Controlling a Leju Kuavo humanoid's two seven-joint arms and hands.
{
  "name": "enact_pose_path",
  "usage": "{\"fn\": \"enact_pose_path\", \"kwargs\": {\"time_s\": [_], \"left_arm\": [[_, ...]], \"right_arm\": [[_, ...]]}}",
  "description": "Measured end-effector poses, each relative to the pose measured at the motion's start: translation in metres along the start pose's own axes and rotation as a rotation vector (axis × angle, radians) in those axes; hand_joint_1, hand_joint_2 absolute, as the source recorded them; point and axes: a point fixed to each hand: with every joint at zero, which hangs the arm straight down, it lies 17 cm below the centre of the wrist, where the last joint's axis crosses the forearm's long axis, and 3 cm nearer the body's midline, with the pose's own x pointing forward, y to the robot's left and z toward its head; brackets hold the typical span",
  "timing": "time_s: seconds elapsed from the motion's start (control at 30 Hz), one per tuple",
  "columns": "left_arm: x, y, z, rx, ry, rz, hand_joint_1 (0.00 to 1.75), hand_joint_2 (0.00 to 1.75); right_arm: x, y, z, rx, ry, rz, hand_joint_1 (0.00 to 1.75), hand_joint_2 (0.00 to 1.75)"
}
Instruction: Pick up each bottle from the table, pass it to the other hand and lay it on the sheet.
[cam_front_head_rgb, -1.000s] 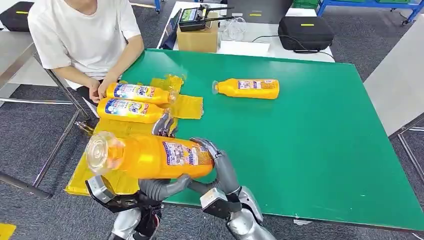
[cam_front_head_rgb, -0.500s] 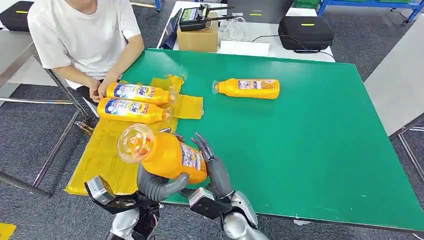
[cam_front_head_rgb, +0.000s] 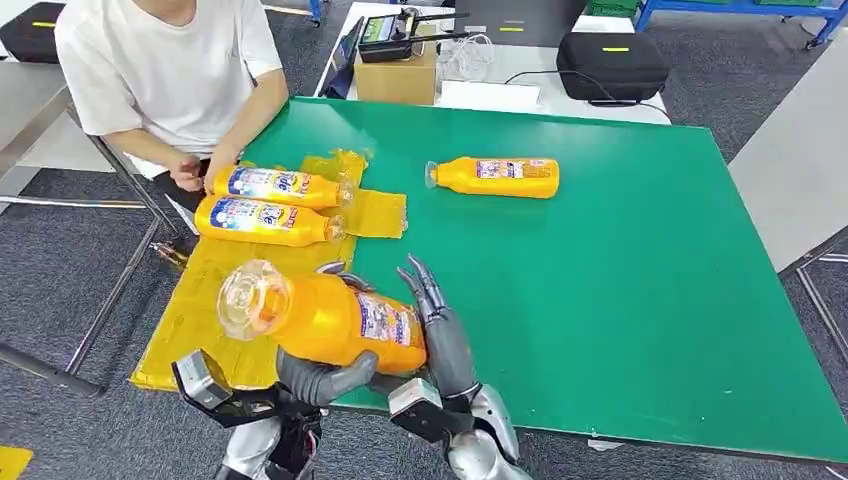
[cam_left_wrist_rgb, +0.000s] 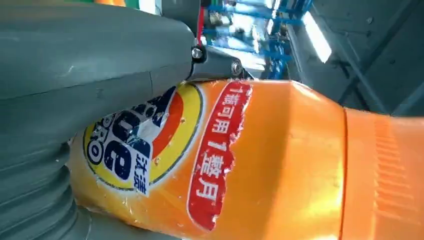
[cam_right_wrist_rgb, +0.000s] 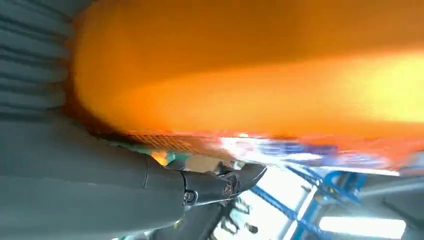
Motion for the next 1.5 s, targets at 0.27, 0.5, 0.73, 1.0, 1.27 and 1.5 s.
{"fn": "enact_pose_path", "kwargs": {"time_s": [0.27,0.5,0.73,1.0,1.27,1.5], "left_arm": [[-0.020,0.028,0.003,0.045,0.048,-0.488,1.75,1.75],[-0.038,0.094,0.023,0.183,0.165,-0.582,1.75,1.75],[-0.067,0.136,0.037,0.144,0.325,-1.095,1.75,1.75],[-0.113,0.184,0.067,-0.039,0.546,-1.490,1.75,1.75],[-0.137,0.223,0.080,-0.135,0.710,-1.567,1.75,1.75],[-0.157,0.249,0.089,-0.217,0.821,-1.535,0.00,1.75]], "right_arm": [[-0.007,-0.026,-0.003,-0.094,0.030,0.037,0.00,0.00],[-0.019,-0.048,0.004,-0.163,0.076,0.039,0.00,0.00],[-0.027,-0.052,0.014,-0.179,0.104,0.025,0.00,0.00],[-0.026,-0.053,0.016,-0.176,0.111,0.000,0.00,0.00],[-0.029,-0.053,0.017,-0.172,0.124,-0.021,0.00,0.00],[-0.030,-0.053,0.017,-0.178,0.130,-0.038,0.00,0.00]]}}
